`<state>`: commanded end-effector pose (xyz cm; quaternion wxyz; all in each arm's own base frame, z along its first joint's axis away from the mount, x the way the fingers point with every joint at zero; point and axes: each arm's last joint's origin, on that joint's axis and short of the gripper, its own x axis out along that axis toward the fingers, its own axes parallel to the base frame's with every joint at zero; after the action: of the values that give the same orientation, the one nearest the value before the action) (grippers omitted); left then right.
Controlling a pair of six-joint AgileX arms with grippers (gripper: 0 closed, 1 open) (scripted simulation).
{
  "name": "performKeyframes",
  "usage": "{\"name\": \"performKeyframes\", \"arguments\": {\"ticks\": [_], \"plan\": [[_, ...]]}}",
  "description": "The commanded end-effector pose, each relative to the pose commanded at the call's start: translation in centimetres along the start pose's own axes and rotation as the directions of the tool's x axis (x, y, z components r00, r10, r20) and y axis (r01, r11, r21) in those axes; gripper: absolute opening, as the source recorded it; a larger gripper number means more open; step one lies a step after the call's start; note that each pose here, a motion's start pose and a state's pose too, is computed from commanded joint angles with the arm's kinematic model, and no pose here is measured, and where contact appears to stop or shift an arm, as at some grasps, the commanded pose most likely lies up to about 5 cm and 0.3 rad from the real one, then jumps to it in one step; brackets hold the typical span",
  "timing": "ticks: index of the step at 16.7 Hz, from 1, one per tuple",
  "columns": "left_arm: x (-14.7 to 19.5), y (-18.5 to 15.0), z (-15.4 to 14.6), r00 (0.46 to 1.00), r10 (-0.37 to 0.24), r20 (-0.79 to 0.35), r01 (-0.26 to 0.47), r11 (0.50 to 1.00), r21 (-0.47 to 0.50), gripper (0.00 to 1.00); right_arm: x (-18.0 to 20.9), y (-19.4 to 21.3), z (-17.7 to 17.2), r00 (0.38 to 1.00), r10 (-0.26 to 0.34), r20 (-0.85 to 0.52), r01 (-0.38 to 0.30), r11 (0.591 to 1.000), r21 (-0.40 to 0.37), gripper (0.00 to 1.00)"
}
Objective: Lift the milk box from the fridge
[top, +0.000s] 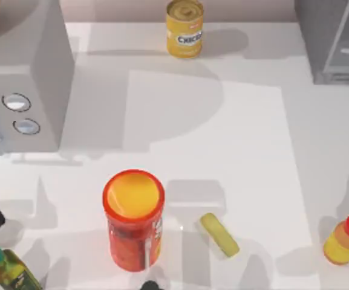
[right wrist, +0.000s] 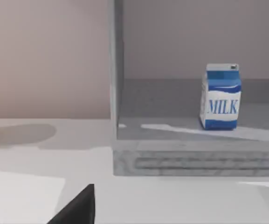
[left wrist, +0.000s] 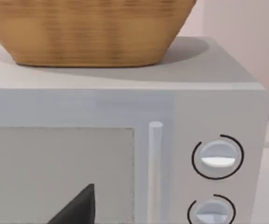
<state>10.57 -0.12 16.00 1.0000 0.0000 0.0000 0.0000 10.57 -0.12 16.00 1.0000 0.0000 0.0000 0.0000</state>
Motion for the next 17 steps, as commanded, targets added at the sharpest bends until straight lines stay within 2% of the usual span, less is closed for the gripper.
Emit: {"name": "performKeyframes", "arguments": {"ticks": [8, 12, 17], "plan": [[0.0, 0.0, 0.0, 1.0, 0.0, 0.0, 0.0, 1.0, 0.0, 1.0, 1.3, -0.7, 1.3, 1.0, -0.002, 0.031, 0.002, 1.0, -0.011, 1.0], [0.0, 0.0, 0.0, 1.0, 0.0, 0.0, 0.0, 1.0, 0.0, 1.0, 3.7, -2.0, 2.0, 1.0, -0.006, 0.031, 0.007, 1.0, -0.018, 1.0], [0.0, 0.0, 0.0, 1.0, 0.0, 0.0, 0.0, 1.0, 0.0, 1.0, 7.2, -4.7, 0.4, 1.0, -0.007, -0.008, 0.007, 1.0, -0.008, 1.0]]}}
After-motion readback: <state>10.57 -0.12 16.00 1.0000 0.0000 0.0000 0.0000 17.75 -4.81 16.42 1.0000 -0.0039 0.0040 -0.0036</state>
